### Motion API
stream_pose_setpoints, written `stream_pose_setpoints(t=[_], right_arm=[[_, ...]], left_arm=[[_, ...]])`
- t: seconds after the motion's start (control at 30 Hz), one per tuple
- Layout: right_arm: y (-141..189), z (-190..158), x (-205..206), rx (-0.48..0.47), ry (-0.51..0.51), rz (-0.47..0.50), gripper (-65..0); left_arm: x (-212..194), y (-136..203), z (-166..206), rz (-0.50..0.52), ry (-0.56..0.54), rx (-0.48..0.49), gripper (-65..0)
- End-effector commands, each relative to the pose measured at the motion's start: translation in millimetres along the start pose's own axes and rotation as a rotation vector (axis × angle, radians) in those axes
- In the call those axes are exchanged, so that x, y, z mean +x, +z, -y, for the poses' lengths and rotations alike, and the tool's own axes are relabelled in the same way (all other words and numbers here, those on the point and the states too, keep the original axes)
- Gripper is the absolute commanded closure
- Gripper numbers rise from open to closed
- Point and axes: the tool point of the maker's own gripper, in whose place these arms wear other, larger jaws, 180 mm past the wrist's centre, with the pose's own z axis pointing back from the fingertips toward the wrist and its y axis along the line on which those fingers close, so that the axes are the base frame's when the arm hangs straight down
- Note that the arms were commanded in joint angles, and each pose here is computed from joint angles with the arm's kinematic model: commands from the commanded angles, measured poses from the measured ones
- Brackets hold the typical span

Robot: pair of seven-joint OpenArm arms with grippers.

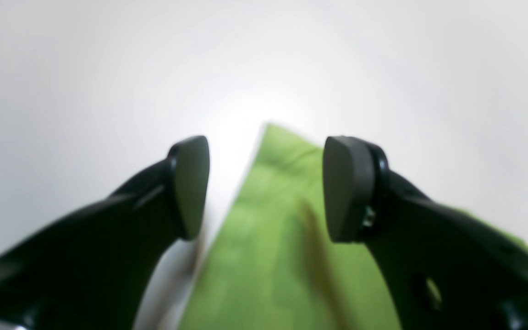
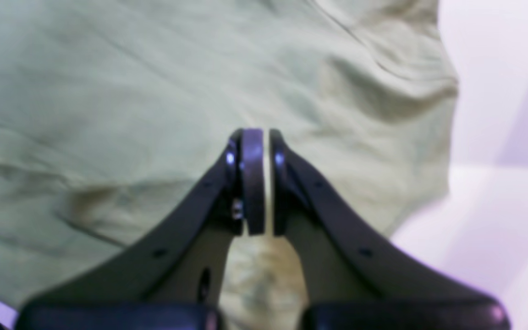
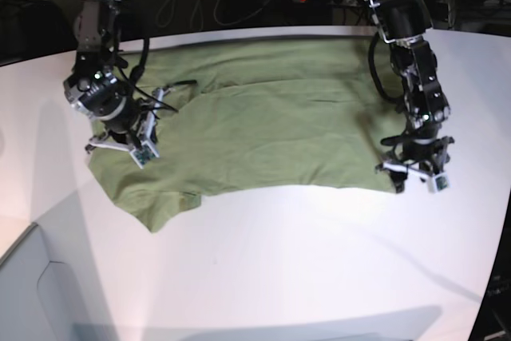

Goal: Fold the T-shirt properly
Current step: 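Move both grippers down onto the shirt's side edges near the sleeves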

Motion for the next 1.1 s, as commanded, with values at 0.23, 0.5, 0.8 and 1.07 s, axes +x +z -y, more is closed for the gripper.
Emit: stream_pose_setpoints(t=[0.23,0.5,0.8,1.07], right_arm=[[5,5,-2,-0.007,0.022,0.008,0.0],[9,15,-13,-0.035,-0.011,-0.008,0.0],[11,32,6,-0.074,-0.005,0.032,0.0],[0,93,31,-0.161,-0.091,0.077,-0.3]], left_arm=[[20,-38,-7,-0.018,0.029,0.022,-37.1],[7,-52,-9,-0.079,0.058,0.031,-33.7],[-8,-53,-11,-0.116,0.063,0.034,-6.5],[-3,-52,-10,-0.103,0.061,0.034,0.0]])
